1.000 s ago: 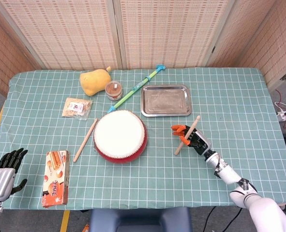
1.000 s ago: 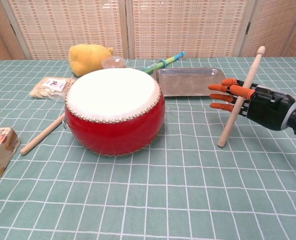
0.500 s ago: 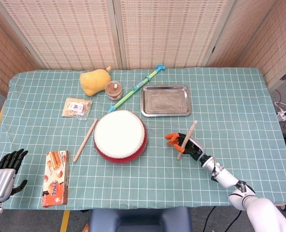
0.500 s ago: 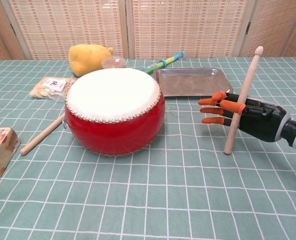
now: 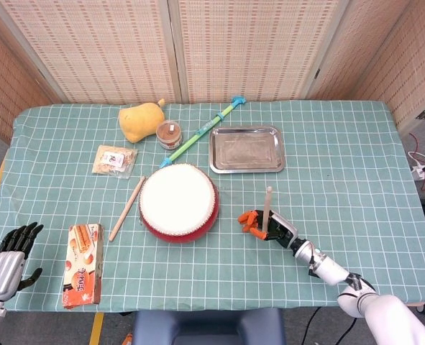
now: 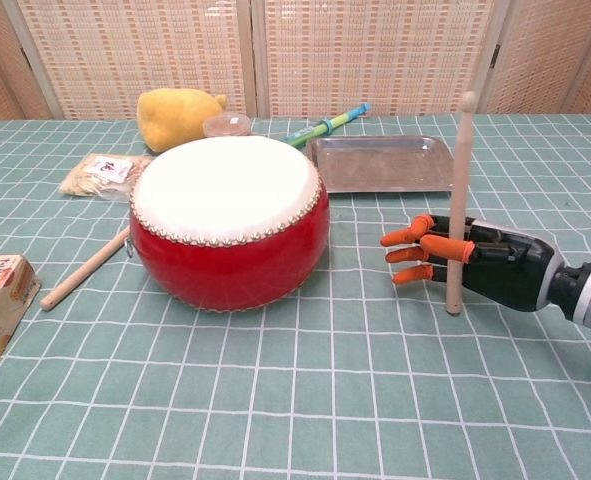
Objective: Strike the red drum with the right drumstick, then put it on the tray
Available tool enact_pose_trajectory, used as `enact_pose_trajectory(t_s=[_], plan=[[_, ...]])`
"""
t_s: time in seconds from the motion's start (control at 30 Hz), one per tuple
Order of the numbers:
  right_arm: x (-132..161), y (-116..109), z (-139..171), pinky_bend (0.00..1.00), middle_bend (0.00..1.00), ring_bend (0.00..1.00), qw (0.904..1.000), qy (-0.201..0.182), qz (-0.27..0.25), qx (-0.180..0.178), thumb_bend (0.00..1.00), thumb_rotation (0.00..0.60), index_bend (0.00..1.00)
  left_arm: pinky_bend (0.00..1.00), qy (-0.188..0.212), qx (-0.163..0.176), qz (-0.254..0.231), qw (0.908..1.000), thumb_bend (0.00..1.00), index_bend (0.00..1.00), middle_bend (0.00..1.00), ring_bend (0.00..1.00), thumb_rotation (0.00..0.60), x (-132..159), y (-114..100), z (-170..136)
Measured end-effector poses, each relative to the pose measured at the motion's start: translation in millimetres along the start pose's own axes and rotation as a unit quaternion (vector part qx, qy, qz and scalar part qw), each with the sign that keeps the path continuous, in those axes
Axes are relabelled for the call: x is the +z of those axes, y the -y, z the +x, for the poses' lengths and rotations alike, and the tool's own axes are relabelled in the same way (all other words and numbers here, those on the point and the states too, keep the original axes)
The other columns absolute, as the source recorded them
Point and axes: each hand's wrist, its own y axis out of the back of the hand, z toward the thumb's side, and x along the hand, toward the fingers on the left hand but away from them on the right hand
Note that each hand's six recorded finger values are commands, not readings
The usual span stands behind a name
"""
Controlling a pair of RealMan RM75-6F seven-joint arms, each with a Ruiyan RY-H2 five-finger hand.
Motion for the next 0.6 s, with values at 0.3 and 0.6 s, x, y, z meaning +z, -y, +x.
enact_pose_trajectory(t_s=[0.3, 0.6], plan=[[-6.7, 3.5, -1.3, 0.64, 0.51, 0.53, 0.9999, 0.010, 0.007, -0.002, 0.04, 0.600, 0.67, 0.03, 0.004, -0.004, -0.004, 1.0000, 0.24, 0.05, 0.02, 0.00, 0.600, 1.0, 2.1, 0.7], [-13.1, 11.1, -6.6, 1.00, 0.82, 0.93, 0.9999, 0.014, 0.004, -0.007, 0.03, 0.600, 0.99, 0.03, 0.004, -0.005, -0.004, 1.0000, 0.24, 0.05, 0.02, 0.00, 0.600, 0.4, 3.2, 1.6]])
